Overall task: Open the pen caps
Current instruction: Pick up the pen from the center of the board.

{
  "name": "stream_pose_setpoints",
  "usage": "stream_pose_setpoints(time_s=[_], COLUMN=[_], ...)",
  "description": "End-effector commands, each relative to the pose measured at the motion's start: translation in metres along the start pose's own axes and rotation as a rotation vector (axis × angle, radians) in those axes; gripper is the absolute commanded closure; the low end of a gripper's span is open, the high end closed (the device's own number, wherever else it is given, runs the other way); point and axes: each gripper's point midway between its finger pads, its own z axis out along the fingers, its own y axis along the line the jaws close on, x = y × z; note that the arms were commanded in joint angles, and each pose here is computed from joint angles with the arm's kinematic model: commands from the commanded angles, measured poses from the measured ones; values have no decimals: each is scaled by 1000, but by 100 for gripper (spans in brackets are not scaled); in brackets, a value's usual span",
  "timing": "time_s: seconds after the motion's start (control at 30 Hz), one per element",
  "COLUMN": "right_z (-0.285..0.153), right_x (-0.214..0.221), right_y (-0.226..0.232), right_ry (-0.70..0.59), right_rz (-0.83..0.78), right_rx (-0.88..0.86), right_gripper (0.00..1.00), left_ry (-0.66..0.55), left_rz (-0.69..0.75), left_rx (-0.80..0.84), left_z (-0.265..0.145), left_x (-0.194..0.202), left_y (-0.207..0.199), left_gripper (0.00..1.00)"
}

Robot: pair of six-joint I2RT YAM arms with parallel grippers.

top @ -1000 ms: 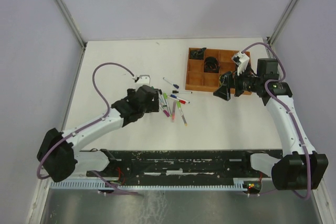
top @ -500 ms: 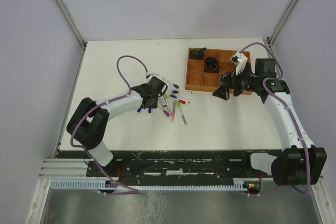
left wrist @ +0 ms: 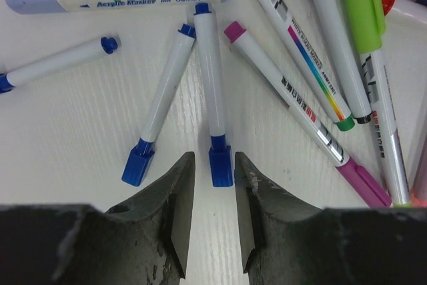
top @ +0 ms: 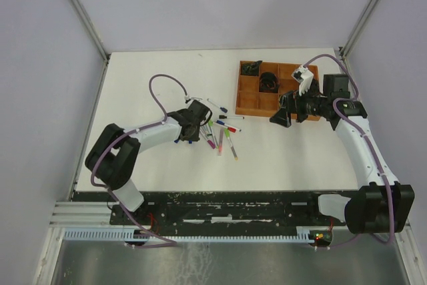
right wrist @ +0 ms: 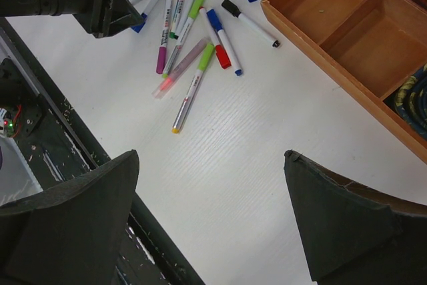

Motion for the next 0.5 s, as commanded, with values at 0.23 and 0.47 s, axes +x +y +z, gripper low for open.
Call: stream_pose_setpoints(time_s=[0.23, 0.47], right_z=[0, -1], right_x=[-12, -12], right_y=[10, 10], right_ry=[-27, -26], right_rz=[-35, -38], right_rx=[-41, -39], right_gripper=[1, 1], left_ry=[-27, -18], left_rz=[-81, -80], left_rx=[33, 37], left_z=[-9, -5], left_x=[1, 2], left_y=[-3, -6], left_gripper=[64, 64])
